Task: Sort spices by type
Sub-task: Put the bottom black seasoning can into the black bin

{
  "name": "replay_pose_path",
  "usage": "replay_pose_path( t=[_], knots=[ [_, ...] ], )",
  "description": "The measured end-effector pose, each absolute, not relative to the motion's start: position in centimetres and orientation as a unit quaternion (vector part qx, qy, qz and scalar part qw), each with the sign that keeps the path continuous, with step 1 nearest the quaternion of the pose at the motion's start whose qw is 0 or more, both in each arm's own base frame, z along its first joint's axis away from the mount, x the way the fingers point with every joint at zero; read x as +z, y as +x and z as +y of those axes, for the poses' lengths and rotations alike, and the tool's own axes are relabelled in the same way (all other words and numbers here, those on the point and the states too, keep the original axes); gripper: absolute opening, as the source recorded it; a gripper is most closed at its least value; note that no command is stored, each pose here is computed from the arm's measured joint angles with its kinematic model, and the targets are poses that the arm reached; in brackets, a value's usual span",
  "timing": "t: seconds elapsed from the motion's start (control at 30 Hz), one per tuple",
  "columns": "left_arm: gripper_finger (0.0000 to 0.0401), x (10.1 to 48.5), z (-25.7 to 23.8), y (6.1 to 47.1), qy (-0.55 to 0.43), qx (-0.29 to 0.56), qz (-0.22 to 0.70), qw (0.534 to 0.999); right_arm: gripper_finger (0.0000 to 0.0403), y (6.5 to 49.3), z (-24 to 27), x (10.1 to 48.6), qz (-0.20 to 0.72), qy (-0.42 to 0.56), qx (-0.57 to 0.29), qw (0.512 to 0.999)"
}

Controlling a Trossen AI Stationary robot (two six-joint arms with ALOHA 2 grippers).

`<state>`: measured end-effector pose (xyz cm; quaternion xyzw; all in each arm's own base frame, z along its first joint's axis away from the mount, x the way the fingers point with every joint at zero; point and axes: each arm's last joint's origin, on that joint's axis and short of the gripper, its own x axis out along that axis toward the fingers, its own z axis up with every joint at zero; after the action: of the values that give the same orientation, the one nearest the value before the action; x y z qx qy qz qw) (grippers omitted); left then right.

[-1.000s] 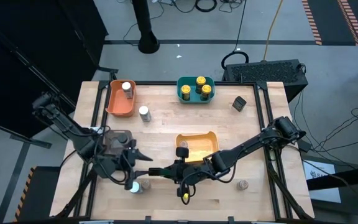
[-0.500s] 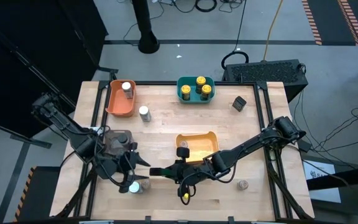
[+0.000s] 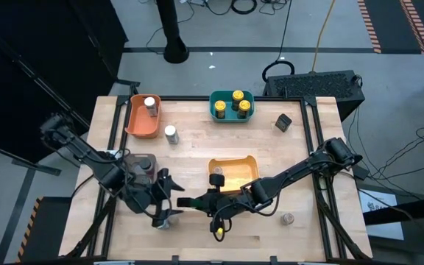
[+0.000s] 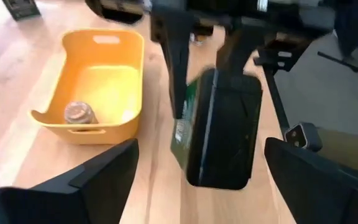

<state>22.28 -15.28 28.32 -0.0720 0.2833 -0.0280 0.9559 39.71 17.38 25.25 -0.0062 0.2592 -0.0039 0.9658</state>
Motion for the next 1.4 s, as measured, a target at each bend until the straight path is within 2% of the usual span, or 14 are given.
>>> replay_pose_path(
  t=[0.3,0.93,1.1,1.27,1.4],
  knots=[
    [0.0349,26.3,-16.2,23.7,-0.061,-0.032,0.306,0.950,0.0094,39.7,17.4,25.3,0.259,-0.005,-0.004,0.966],
    [0.0181,27.4,-16.1,23.5,-0.120,-0.037,0.286,0.950,0.0095,39.7,17.4,25.2,0.263,-0.008,0.001,0.965],
    [0.0143,27.4,-16.1,23.5,-0.128,-0.033,0.287,0.949,0.0137,39.7,17.4,25.2,0.262,-0.005,0.001,0.965],
    [0.0137,27.4,-16.0,23.4,-0.183,-0.017,0.290,0.939,0.0185,39.6,17.3,25.5,0.260,-0.010,-0.003,0.966],
    [0.0137,27.8,-15.6,22.6,-0.221,0.020,0.329,0.918,0.0209,38.9,17.0,26.7,0.255,-0.006,-0.007,0.967]
  ],
)
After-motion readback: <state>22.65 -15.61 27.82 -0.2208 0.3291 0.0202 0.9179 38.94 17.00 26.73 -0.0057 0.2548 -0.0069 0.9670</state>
